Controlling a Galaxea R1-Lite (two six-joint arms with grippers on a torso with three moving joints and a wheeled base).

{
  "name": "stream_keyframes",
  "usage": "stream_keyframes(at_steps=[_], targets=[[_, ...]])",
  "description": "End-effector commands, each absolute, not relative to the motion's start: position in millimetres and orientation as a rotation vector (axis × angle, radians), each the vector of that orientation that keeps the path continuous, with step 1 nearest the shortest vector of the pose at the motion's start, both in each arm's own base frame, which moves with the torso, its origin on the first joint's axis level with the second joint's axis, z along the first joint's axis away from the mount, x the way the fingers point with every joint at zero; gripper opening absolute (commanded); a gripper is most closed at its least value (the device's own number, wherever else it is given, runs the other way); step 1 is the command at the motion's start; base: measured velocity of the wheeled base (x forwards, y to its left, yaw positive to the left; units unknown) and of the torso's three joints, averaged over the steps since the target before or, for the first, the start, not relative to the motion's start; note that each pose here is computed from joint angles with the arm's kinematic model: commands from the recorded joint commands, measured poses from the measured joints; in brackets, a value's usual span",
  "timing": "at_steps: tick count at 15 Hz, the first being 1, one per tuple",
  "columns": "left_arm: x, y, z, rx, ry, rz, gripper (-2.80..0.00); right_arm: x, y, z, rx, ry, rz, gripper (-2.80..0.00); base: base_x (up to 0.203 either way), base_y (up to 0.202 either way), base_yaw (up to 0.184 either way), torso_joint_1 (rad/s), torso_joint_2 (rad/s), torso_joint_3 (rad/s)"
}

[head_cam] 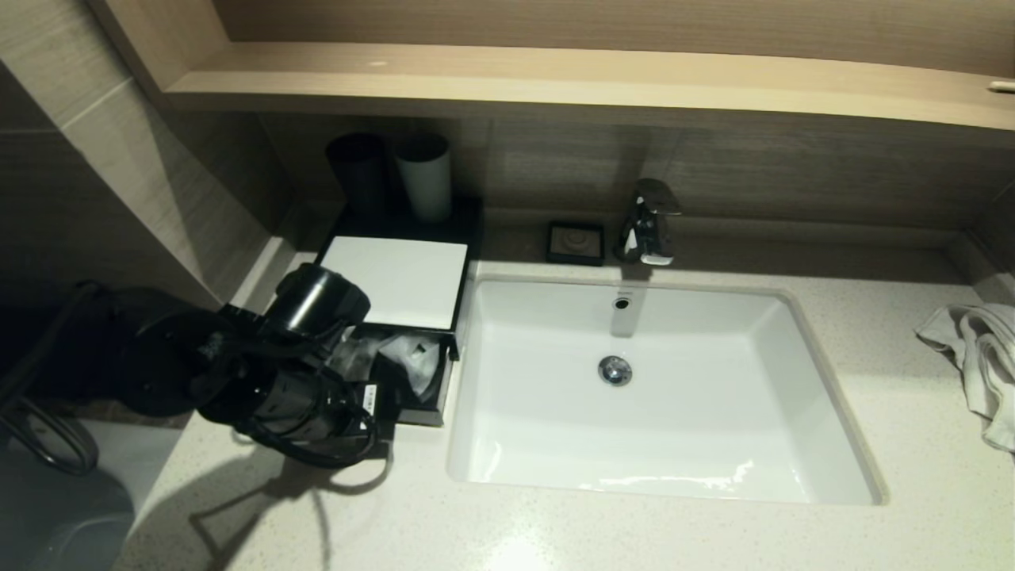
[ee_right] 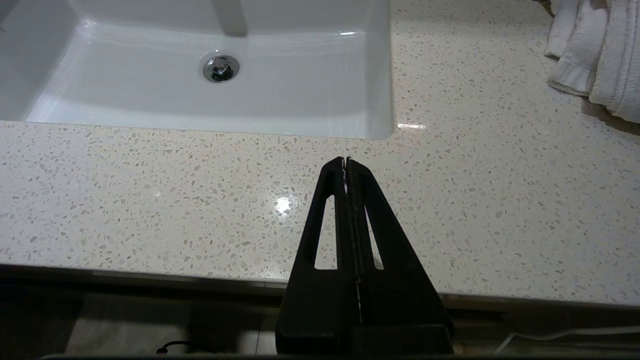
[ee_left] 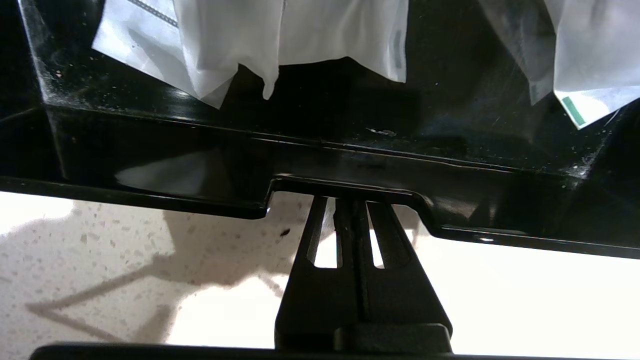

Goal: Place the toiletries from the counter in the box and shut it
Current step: Close the drawer

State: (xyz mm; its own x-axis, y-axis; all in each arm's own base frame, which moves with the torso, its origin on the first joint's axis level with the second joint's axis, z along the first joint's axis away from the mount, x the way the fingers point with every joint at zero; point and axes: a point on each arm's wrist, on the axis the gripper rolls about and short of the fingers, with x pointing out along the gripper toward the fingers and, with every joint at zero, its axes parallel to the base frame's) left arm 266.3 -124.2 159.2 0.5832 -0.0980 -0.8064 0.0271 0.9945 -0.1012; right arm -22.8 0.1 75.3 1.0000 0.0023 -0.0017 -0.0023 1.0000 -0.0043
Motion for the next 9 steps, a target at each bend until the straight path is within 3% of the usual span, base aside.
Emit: stream_keyframes(at_steps=[1, 9], targets=[[273.2, -125.2, 158.3, -0.086, 0.943, -0.065, -2.8, -22.8, 0.1, 75.3, -0.005, 0.002, 0.003, -2.8, 0.0, 0.0, 0.0, 0.0, 0.0, 0.0], [290.6, -128.5, 157.1, -0.099, 0.931, -0.056, -2.8, -22.8, 0.1, 75.3, -0.005, 0.002, 0.003, -2.8, 0.0, 0.0, 0.0, 0.0, 0.0, 0.0]])
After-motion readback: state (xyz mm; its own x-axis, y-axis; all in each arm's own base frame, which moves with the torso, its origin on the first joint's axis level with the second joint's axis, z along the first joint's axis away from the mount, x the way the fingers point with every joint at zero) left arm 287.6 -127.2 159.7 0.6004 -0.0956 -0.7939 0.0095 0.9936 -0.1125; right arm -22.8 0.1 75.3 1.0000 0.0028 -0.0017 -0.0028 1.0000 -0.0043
